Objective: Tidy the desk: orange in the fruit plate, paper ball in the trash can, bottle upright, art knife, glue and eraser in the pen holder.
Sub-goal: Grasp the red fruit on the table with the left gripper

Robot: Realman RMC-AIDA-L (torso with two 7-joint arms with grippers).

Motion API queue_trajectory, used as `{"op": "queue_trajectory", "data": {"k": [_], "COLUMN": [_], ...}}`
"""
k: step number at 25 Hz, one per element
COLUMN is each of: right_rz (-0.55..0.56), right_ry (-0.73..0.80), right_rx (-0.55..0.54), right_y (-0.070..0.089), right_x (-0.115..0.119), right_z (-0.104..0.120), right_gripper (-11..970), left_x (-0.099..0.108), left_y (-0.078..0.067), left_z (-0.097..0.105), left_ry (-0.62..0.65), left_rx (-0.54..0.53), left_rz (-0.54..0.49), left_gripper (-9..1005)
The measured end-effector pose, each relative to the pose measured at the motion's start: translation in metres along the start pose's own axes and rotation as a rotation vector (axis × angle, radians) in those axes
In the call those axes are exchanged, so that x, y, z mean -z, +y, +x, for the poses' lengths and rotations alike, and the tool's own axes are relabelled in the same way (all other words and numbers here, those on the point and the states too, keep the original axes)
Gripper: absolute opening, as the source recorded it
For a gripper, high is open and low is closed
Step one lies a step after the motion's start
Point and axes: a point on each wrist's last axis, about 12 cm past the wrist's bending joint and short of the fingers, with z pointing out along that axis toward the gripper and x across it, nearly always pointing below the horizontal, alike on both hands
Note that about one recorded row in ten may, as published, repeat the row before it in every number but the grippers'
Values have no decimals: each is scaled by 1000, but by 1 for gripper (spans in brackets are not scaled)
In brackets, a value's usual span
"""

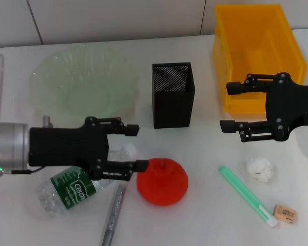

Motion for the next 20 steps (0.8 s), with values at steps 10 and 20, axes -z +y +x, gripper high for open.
{"op": "queue_trajectory", "data": {"k": [10,20], "right_rz": [-5,-9], "right_ry": [1,0], "right_rx": [-5,-7], "right_y": [-1,-1], "right_x": [-1,-3], "right_z": [-1,-3], "right_gripper": [786,786], "left_x": [-38,-49], "left_y": [1,1], "left_z": [26,35], "left_ry": [75,134], "left_rx": [21,12], "left_rz": [-7,-13], "left_gripper": [740,729]}}
